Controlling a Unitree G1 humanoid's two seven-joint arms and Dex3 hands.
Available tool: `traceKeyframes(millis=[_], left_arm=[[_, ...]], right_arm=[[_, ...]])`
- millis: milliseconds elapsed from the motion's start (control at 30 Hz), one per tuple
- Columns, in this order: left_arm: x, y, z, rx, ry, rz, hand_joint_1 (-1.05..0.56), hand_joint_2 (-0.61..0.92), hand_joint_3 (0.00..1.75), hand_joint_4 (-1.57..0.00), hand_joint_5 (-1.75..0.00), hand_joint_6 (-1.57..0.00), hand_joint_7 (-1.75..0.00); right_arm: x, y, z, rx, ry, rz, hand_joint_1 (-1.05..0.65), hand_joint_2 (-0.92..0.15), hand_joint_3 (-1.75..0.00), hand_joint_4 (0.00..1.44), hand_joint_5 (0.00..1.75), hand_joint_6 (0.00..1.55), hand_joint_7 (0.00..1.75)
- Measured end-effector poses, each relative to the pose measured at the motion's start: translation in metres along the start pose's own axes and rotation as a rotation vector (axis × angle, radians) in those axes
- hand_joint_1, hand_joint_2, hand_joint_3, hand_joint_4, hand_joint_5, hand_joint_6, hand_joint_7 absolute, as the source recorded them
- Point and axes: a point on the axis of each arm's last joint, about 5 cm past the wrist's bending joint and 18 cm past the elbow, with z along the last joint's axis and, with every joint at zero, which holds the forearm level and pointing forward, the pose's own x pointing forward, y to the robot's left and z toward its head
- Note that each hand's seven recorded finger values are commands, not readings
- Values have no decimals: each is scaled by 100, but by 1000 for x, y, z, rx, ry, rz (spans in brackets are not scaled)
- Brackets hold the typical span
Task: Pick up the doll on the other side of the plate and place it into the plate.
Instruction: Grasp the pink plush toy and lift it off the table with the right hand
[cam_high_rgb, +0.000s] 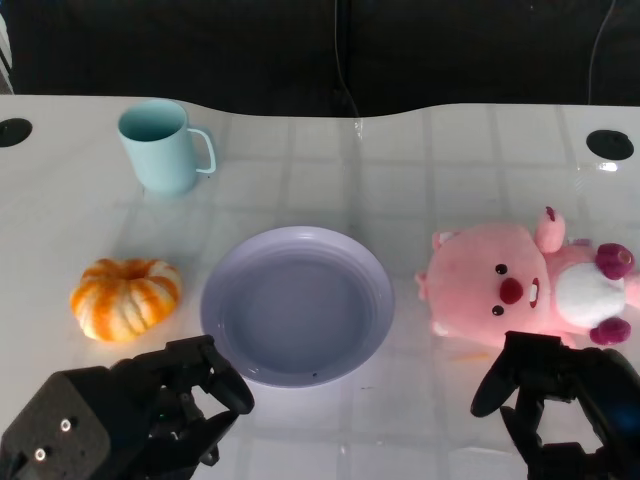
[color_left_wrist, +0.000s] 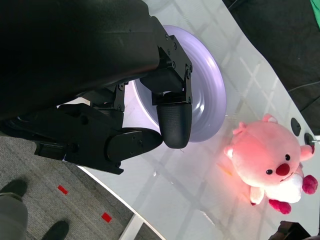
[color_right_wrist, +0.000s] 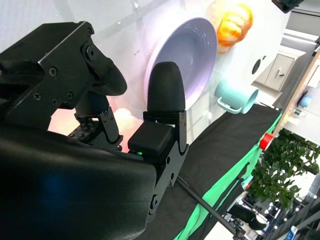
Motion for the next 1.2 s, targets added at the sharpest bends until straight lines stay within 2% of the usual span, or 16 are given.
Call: traceKeyframes(millis=[100, 200, 333, 400, 500, 533, 667, 800, 967, 1033, 1200], left_arm=[[0, 0, 0, 1, -6, -2, -15, 90, 54, -55, -164, -54, -146], [0, -1, 0, 0, -4, -3, -15, 90, 55, -55, -163, -53, -146], [0, -1, 0, -1, -1, -5, -16, 91, 53, -54, -161, -53, -145], [0, -1, 0, -1, -3, -7, -15, 92, 52, -55, -161, -53, -144], [0, -2, 1, 4, -13, -8, -16, 92, 52, -56, -162, -54, -144], [1, -2, 1, 6, -13, -10, -17, 92, 52, -56, -162, -54, -144], [1, -3, 2, 8, -14, -13, -17, 92, 52, -55, -163, -53, -143], [0, -5, 3, 7, -12, -18, -19, 92, 48, -55, -162, -54, -142], [0, -5, 3, 7, -14, -19, -17, 92, 49, -56, -161, -54, -142], [-1, -5, 3, 8, -11, -18, -18, 92, 49, -55, -160, -54, -142], [-1, -5, 3, 6, -9, -16, -17, 92, 50, -56, -162, -54, -143]], right_arm=[[0, -2, 0, 14, -7, 3, 6, -54, -86, 68, 127, 68, 92], [1, -9, 1, 2, -39, -5, -2, -59, -69, 61, 112, 61, 73], [4, -18, 5, -30, -103, -24, -5, -63, -61, 55, 103, 55, 62], [4, -21, 5, -52, -119, -37, -17, -74, -33, 50, 97, 51, 59], [5, -25, 5, -110, -136, -49, -29, -83, -15, 40, 92, 44, 54], [6, -27, 6, -130, -138, -57, -33, -84, -11, 33, 89, 38, 51], [7, -37, 7, -262, -114, -74, -38, -85, -5, 12, 81, 23, 43], [6, -49, 11, -407, -43, -101, -44, -86, -2, 2, 77, 15, 35], [8, -58, 19, -540, 56, -92, -47, -87, -1, 0, 57, 12, 24], [9, -60, 21, -581, 95, -72, -47, -86, 0, 0, 55, 15, 21], [18, -62, 26, -657, 127, -40, -53, -85, 0, 0, 54, 19, 16]])
